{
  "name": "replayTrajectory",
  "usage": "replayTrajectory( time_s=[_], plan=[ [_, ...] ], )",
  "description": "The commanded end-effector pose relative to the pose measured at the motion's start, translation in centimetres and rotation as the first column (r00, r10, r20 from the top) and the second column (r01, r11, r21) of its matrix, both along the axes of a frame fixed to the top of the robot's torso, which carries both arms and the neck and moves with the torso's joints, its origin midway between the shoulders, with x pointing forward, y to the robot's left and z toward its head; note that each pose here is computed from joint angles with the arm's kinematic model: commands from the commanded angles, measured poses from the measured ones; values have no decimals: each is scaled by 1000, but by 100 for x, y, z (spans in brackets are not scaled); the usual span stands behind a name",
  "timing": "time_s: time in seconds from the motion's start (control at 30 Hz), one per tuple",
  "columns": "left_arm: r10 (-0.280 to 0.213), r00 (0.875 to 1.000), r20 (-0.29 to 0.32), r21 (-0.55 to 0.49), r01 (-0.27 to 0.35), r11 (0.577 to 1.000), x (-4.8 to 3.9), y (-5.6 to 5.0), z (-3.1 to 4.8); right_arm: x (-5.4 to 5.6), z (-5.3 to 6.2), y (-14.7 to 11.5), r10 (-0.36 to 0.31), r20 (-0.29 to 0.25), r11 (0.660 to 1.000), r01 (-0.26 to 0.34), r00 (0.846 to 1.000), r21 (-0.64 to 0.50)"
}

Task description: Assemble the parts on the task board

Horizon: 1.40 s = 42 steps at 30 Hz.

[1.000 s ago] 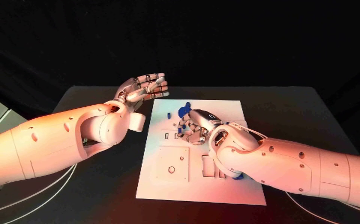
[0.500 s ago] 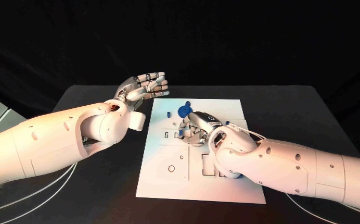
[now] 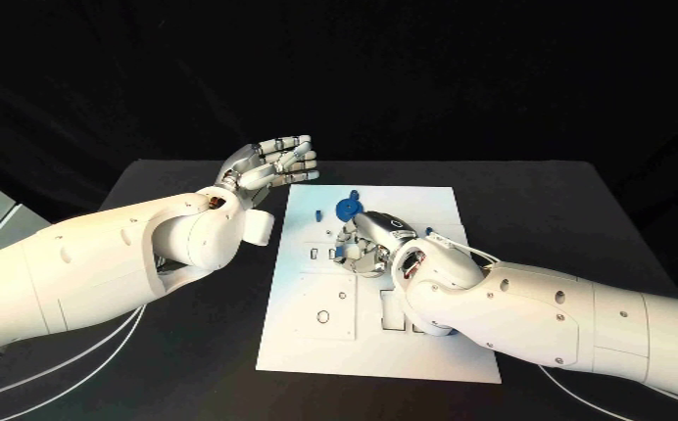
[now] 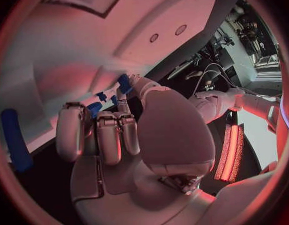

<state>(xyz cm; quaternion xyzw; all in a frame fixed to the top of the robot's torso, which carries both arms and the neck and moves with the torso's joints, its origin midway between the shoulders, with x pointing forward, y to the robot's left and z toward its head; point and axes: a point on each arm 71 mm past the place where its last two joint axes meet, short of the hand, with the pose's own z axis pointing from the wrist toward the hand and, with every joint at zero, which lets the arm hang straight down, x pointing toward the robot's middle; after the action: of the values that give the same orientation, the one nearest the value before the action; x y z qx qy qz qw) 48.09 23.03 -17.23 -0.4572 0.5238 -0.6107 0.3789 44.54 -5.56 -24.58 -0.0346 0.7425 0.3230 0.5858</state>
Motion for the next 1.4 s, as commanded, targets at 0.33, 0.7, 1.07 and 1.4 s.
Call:
replayTrajectory(
  time_s=[0.33,0.7,1.07,1.4],
  plan=[
    [-18,1000,8,-6,18,1000,-2,-18,11,-6,-33,-7,11,-5,1000,-11,1000,-24],
    [-18,1000,8,-5,18,1000,0,-14,9,-5,-29,1,14,0,1000,-14,1000,-19],
    [-17,1000,6,-4,17,1000,3,-5,7,-2,-26,2,14,3,1000,-14,1000,-14],
    [-15,1000,3,-1,15,1000,8,1,2,-27,-1,-5,22,16,1000,-22,1000,6]
  ],
)
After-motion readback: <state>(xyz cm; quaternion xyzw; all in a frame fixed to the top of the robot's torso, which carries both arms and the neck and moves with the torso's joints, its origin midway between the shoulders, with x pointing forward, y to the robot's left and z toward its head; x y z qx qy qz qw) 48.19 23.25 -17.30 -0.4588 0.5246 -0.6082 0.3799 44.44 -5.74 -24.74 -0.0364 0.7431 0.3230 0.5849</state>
